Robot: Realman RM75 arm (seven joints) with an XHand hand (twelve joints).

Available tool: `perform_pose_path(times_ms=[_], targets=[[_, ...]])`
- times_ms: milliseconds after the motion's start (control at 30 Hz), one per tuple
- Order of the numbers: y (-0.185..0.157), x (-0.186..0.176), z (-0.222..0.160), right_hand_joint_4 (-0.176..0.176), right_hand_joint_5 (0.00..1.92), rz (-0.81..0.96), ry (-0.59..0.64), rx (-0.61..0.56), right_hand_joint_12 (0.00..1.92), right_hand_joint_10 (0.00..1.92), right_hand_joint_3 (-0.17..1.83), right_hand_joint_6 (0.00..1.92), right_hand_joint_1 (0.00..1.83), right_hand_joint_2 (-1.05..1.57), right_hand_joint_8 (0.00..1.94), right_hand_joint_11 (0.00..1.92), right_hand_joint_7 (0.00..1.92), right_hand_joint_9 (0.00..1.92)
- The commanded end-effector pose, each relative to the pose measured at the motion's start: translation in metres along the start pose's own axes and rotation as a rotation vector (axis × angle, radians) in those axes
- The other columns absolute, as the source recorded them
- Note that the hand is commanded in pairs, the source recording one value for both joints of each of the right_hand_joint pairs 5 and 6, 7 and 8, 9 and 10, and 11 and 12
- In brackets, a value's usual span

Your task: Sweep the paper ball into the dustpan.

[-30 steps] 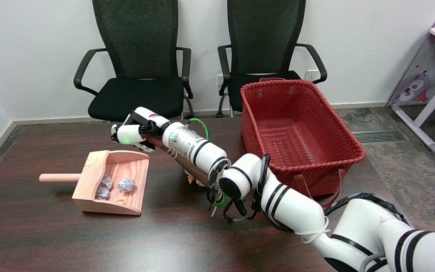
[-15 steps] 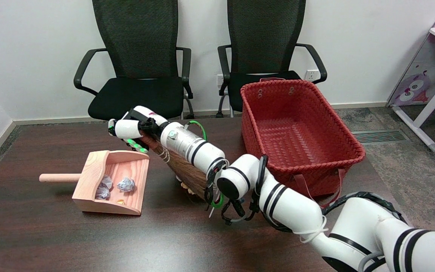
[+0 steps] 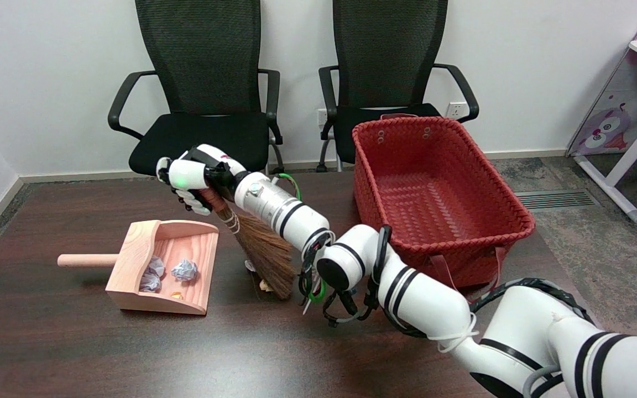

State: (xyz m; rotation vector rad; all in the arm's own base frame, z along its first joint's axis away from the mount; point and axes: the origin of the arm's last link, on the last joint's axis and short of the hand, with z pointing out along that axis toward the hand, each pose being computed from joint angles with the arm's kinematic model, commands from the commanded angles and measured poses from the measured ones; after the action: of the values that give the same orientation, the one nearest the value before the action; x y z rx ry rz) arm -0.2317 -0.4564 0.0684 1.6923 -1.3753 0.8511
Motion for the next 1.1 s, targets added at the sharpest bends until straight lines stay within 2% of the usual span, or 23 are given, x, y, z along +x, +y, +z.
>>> perform_pose_path(times_ms=[33,1100], targets=[[-0.0096,0.0086,0.0008,0.026,1.92,0.119,0.039,0.084,1.92,1.92,1.83,1.92,0.74,1.44,1.92,1.92,1.92,1.92],[-0.0051,0.0123,-0.0052,0.027,1.92,0.245,0.066,0.146,1.92,1.92,1.83,1.92,0.67,1.44,1.92,1.92,1.92,1.92]])
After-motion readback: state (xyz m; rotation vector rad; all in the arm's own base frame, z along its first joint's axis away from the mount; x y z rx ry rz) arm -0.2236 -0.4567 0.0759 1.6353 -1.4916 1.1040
